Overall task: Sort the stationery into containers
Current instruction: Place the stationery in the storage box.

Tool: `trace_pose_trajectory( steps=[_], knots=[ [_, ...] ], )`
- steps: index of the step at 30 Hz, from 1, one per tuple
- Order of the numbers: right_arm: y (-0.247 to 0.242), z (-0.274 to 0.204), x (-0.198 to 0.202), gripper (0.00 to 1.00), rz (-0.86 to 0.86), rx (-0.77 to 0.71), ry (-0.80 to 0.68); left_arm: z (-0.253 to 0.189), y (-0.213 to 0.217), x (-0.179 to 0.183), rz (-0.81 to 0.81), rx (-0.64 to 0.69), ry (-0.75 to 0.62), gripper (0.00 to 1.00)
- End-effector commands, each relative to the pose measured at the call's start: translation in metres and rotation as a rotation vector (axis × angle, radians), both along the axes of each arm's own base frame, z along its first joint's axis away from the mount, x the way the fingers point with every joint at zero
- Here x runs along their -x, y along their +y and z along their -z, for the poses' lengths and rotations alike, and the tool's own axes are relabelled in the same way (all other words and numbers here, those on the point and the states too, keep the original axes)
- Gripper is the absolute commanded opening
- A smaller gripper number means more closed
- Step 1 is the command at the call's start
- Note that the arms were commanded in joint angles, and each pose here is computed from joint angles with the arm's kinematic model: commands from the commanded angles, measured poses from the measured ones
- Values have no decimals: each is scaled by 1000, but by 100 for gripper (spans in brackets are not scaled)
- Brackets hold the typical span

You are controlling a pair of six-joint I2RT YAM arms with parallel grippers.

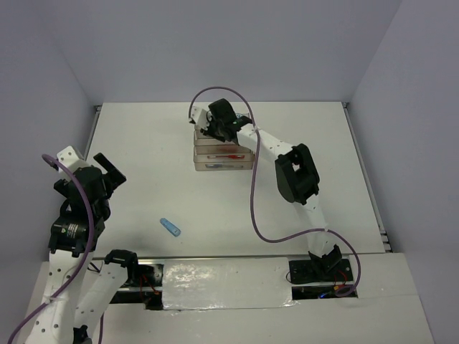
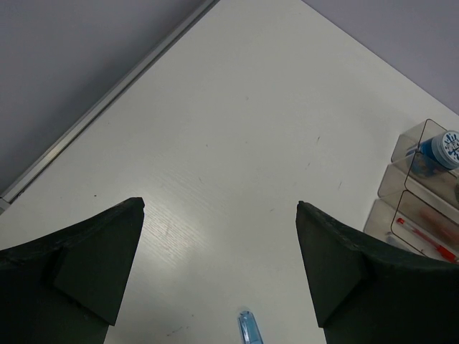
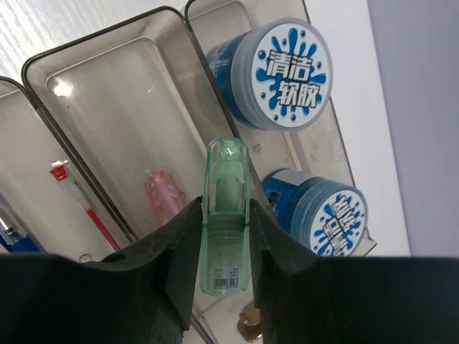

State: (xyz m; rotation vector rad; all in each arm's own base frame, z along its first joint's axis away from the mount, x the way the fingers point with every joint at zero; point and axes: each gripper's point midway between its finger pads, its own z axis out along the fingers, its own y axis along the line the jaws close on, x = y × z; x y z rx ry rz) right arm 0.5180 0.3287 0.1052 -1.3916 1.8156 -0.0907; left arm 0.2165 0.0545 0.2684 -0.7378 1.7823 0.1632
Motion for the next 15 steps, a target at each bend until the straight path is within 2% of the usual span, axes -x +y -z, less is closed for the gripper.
trace_pose_trajectory(
  steps=[1, 2, 6, 10, 13, 14, 15],
  knots=[
    [12, -32, -16, 38, 6, -55, -92, -9, -2, -4, 23, -14, -36, 99],
    [11, -32, -17, 44, 9, -56, -90, -9, -2, -4, 23, -15, -38, 99],
    [14, -31, -12, 54, 5, -72, -81, -9, -2, -4, 24, -17, -37, 99],
    [12, -38, -11, 58, 19, -88, -76, -9, -4, -4, 34, -17, -36, 99],
    [20, -72, 0, 58, 67, -215, -42, -9, -2, -4, 26, -17, -36, 99],
    [23, -103, 11, 60, 71, -294, -40, -9, -1, -3, 14, -20, -37, 99],
    [36, -116, 29, 75, 71, -411, 38, -9, 1, -3, 3, -22, -33, 99]
  ],
)
